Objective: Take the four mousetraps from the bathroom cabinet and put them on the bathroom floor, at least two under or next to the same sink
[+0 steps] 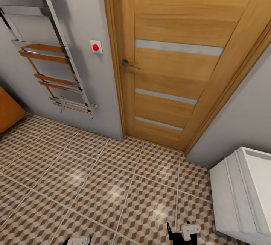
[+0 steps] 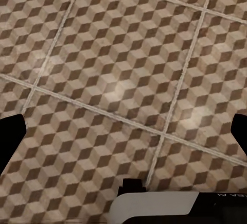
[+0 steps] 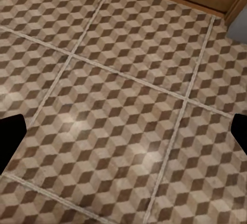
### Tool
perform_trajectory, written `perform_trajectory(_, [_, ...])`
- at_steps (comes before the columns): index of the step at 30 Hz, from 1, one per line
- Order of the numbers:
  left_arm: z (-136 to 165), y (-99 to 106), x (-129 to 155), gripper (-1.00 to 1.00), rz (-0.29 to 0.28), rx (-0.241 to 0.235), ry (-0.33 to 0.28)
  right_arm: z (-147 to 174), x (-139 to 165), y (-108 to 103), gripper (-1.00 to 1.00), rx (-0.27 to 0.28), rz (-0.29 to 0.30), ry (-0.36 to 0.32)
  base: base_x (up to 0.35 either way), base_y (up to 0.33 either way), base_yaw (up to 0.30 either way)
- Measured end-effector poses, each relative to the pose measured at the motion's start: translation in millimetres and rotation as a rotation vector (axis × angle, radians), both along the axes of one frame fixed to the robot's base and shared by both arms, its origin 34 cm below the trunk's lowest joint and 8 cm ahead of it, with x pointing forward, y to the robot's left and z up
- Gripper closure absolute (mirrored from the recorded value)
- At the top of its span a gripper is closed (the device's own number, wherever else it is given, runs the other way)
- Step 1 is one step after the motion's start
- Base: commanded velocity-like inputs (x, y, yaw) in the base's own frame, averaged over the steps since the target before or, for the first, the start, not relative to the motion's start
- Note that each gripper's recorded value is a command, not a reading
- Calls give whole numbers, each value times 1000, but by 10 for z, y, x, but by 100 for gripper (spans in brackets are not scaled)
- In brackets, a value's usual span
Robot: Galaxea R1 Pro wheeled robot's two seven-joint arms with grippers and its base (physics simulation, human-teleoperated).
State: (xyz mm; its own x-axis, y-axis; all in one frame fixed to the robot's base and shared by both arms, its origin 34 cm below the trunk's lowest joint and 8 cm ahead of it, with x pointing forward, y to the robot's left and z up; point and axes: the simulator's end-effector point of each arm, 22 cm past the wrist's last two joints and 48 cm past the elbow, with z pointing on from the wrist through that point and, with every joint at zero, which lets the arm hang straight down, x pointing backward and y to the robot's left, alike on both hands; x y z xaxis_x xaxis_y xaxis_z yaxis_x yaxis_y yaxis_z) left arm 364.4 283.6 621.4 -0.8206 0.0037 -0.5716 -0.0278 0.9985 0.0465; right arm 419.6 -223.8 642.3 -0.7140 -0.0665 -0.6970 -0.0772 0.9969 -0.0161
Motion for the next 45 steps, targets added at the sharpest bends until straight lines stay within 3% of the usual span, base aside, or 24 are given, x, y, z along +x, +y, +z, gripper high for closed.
perform_trajectory(45, [-72,-3,-113,-100,0,0,29,-88,-108,5,-100,1,0,30,0,0,262])
